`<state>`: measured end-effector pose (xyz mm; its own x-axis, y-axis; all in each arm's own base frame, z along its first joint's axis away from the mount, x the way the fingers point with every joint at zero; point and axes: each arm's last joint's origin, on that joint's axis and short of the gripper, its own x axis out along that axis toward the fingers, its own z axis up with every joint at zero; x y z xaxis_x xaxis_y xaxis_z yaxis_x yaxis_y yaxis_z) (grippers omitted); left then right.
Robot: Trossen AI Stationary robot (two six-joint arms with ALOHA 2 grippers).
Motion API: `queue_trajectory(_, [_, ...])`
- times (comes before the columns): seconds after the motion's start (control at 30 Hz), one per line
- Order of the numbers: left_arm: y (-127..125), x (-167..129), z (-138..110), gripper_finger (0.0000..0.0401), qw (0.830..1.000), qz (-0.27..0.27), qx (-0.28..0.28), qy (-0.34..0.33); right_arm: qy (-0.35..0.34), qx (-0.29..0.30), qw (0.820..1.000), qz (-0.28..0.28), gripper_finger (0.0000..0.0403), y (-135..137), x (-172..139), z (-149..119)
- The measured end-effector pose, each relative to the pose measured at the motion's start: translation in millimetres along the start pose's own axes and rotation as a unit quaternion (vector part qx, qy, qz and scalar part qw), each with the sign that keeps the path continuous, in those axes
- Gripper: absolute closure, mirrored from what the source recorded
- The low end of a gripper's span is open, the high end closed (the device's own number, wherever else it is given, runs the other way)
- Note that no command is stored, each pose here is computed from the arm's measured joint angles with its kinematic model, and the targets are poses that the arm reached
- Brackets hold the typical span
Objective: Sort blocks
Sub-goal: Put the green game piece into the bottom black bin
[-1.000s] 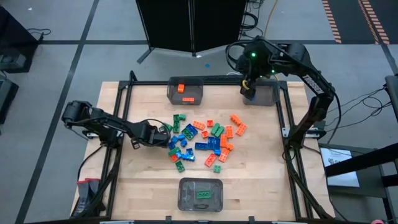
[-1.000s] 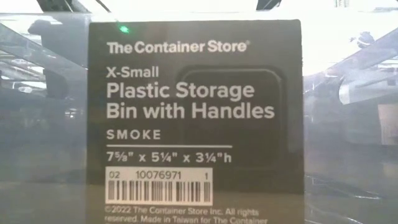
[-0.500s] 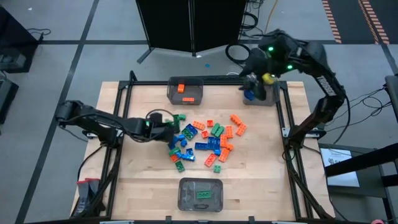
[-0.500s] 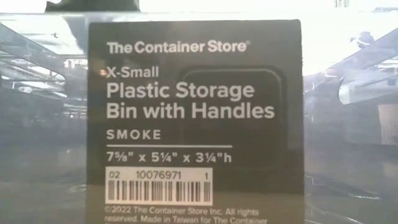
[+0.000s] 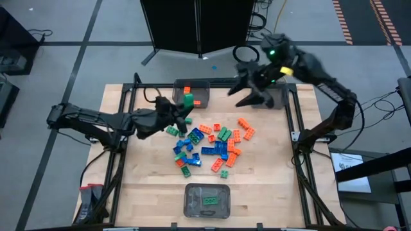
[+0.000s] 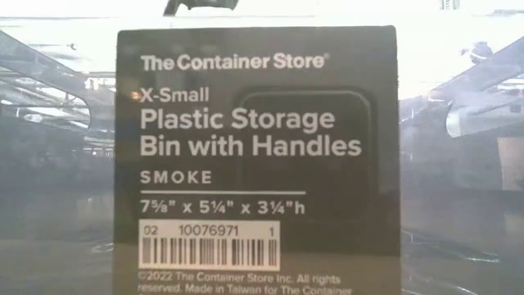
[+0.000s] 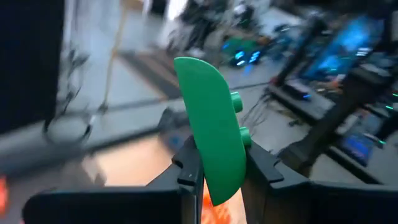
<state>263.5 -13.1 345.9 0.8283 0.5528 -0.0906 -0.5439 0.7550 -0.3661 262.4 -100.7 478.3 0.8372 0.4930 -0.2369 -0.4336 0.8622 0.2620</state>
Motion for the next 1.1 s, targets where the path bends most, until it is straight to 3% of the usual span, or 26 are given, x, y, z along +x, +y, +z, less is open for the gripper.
queue_trajectory(0.17, [-8.3, -3.1, 3.8, 0.0344, 0.997, -0.047, 0.051, -0.015, -0.095, 0.009, 0.995, 0.01, 0.0147, -27.1, 23.9, -34.5])
queue_trajectory(0.37, [-15.8, -2.1, 7.5, 0.0344, 0.987, -0.108, 0.11, -0.039, -0.236, 0.032, 0.971, -0.002, 0.0147, -42.7, 34.2, -66.5])
queue_trajectory(0.47, [-18.9, 4.8, 5.8, 0.0344, 0.982, -0.133, 0.124, -0.052, -0.247, 0.051, 0.968, 0.002, 0.0147, -47.7, 45.8, -81.1])
queue_trajectory(0.73, [-15.3, 33.4, -11.8, 0.0344, 0.975, -0.166, 0.146, -0.028, -0.24, 0.037, 0.97, 0.03, 0.0147, -38.5, 67.5, -83.7])
queue_trajectory(1.1, [-15.0, 34.2, -7.1, 0.0344, 0.971, -0.189, 0.138, -0.041, -0.217, 0.038, 0.975, 0.033, 0.0147, -37.7, 69.4, -86.3])
